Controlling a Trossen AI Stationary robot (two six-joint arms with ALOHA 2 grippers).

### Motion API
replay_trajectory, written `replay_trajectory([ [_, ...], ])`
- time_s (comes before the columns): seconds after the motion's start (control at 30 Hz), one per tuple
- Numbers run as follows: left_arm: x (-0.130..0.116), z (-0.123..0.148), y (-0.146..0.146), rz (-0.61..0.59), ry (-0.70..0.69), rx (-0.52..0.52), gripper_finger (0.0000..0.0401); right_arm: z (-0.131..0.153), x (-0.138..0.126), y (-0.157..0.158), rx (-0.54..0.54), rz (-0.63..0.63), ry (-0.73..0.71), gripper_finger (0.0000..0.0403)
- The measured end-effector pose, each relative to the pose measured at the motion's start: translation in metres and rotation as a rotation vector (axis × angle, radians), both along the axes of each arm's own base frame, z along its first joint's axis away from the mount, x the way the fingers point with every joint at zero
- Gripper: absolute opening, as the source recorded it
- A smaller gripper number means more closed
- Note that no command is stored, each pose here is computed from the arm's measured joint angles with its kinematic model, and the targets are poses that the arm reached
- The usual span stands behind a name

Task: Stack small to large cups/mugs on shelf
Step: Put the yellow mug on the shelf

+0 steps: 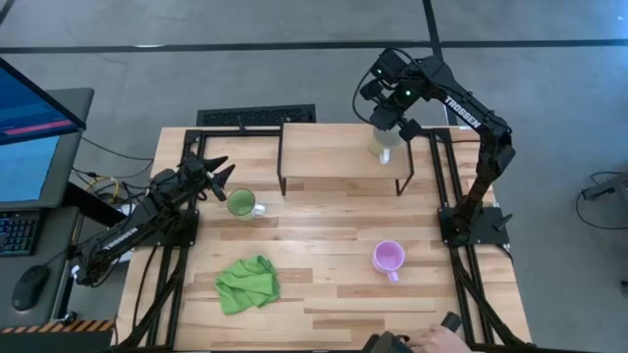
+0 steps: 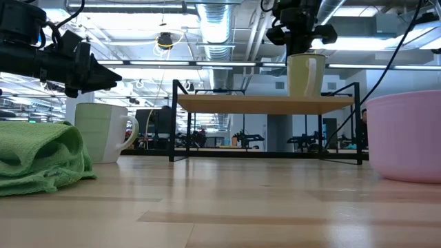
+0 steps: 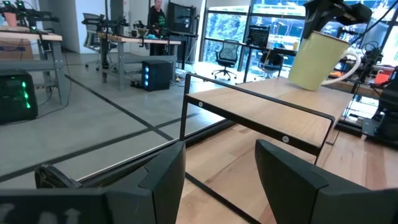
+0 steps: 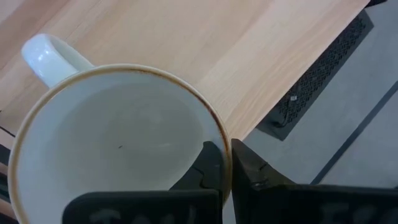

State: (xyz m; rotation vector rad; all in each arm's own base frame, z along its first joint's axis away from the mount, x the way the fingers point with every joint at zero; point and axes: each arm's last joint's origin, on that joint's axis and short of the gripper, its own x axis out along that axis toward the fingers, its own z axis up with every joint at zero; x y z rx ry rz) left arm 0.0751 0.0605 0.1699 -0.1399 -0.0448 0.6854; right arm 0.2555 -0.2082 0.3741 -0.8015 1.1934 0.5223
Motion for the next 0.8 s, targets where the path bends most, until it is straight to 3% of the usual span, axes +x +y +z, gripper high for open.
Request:
replay_trajectory([
  [0.8,0.0000,0.0000,0.0000,-0.001,0.001,0.001,0.0185,-0.0036,0.0057,-0.0012,0.025,0.033,-0.035,0.0019],
])
